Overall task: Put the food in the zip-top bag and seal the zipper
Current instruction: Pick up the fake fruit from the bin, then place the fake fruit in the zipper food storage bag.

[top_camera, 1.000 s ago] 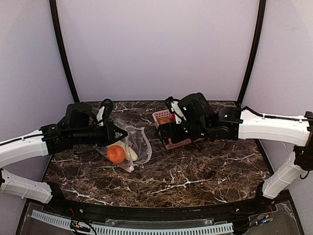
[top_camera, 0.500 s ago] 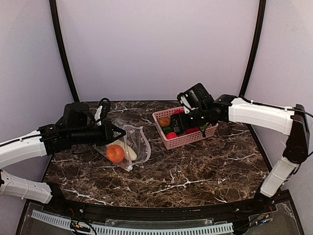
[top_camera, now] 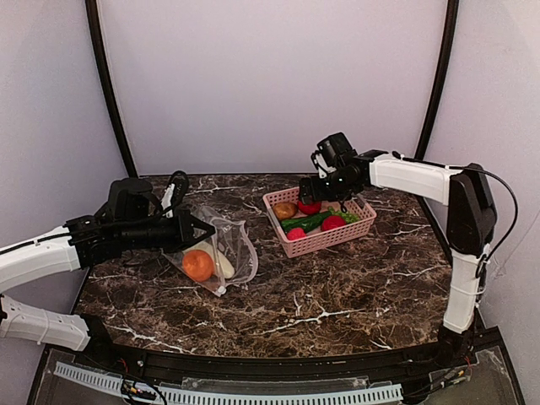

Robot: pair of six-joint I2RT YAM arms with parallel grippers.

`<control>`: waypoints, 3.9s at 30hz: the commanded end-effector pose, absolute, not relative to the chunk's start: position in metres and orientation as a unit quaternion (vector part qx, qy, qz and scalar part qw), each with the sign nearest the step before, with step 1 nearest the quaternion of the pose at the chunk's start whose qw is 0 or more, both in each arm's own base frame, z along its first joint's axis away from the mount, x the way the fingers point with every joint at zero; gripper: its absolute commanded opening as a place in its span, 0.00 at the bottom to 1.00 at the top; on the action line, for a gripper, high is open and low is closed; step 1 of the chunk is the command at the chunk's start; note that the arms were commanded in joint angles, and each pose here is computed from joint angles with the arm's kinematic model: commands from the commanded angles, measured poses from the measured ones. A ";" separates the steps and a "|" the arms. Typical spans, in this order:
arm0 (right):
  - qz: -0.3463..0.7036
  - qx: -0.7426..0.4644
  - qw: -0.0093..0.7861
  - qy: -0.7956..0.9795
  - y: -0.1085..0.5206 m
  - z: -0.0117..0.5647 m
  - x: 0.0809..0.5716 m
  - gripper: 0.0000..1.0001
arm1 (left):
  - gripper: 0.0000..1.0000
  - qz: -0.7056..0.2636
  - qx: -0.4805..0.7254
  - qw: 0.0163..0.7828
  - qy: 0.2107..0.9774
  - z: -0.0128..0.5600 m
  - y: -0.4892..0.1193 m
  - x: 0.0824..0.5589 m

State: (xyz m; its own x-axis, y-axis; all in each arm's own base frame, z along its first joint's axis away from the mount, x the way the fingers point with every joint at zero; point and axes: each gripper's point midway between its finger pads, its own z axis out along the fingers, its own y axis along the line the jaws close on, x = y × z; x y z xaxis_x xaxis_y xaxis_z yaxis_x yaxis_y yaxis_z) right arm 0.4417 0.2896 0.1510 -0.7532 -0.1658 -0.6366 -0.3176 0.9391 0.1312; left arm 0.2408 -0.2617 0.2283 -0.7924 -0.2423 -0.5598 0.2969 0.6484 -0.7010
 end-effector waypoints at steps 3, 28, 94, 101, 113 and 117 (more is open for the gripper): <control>0.130 -0.125 0.334 0.925 0.295 0.137 0.479 0.99 | 0.01 -0.419 0.013 0.317 0.851 0.222 -0.259 0.241; 0.139 -0.088 0.305 0.938 0.299 0.080 0.518 0.92 | 0.01 -0.418 0.013 0.301 0.857 0.210 -0.263 0.247; 0.382 -0.316 0.339 0.800 0.404 0.221 0.192 0.71 | 0.01 -0.439 0.040 0.276 0.854 0.199 -0.260 0.229; 0.349 -0.351 0.338 0.800 0.450 0.200 0.187 0.70 | 0.01 -0.453 0.054 0.265 0.850 0.200 -0.270 0.223; 0.271 -0.355 0.351 0.823 0.480 0.160 0.191 0.70 | 0.01 -0.458 0.062 0.251 0.851 0.201 -0.276 0.210; 0.254 -0.343 0.352 0.833 0.480 0.150 0.194 0.70 | 0.01 -0.459 0.064 0.244 0.852 0.199 -0.280 0.204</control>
